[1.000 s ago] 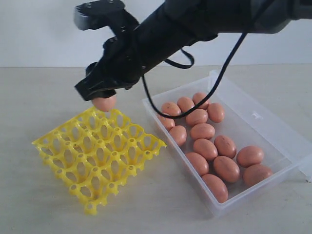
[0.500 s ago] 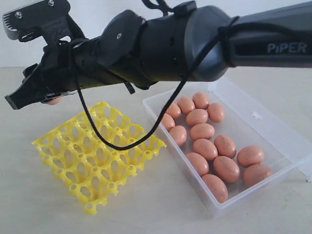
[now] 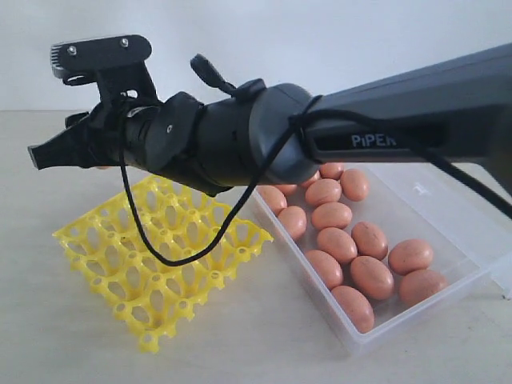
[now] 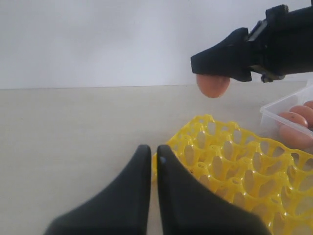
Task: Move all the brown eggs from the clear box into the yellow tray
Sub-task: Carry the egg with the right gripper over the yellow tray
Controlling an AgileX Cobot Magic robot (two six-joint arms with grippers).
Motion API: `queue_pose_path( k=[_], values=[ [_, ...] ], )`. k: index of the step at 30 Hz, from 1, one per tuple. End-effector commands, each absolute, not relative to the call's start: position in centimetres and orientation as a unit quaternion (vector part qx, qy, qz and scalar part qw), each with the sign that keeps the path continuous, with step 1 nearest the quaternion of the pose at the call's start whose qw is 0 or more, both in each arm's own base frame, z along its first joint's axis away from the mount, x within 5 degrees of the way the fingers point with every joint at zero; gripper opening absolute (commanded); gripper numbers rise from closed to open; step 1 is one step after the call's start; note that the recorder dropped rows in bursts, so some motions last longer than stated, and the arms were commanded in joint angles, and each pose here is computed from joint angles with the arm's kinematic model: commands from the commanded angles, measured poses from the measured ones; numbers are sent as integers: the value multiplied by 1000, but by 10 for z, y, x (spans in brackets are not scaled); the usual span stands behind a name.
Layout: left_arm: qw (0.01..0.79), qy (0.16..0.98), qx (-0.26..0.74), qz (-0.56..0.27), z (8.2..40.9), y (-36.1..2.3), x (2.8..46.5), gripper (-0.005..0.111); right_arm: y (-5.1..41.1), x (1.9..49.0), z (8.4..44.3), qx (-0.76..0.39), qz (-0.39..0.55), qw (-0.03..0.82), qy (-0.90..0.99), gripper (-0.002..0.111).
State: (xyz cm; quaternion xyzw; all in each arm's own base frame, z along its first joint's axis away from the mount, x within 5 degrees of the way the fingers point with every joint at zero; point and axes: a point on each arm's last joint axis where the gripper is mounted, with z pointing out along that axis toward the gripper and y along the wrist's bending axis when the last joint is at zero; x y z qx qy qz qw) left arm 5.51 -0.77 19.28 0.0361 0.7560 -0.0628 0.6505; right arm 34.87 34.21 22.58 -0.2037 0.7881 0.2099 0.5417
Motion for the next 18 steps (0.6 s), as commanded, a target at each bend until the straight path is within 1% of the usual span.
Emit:
queue_pose_path(
  k=[1,3,6,7,8,9,11,13,15,18],
  values=[
    [653,754,34,-64,193,-8,55,4,343,353,246,-326,101,639,690,0],
    [653,754,34,-64,193,-8,55,4,350,352,256,-418,46,666,615,0],
    [653,754,34,-64,193,-8,55,4,360,349,275,-517,-31,694,501,0],
    [653,754,34,-64,193,-8,55,4,365,346,282,-553,-72,698,449,0],
    [653,754,34,-64,193,-8,55,4,369,342,286,-567,-87,700,426,0],
    [653,754,34,-64,193,-8,55,4,374,339,291,-557,-73,707,430,0],
    [653,754,34,-64,193,-8,55,4,379,334,297,-507,-9,718,477,0],
    [653,754,34,-64,193,-8,55,4,384,328,301,-420,103,717,546,0],
    [653,754,34,-64,193,-8,55,4,387,325,302,-331,217,690,606,0],
    [653,754,34,-64,193,-8,55,4,387,325,301,-217,338,638,657,0]
  ],
)
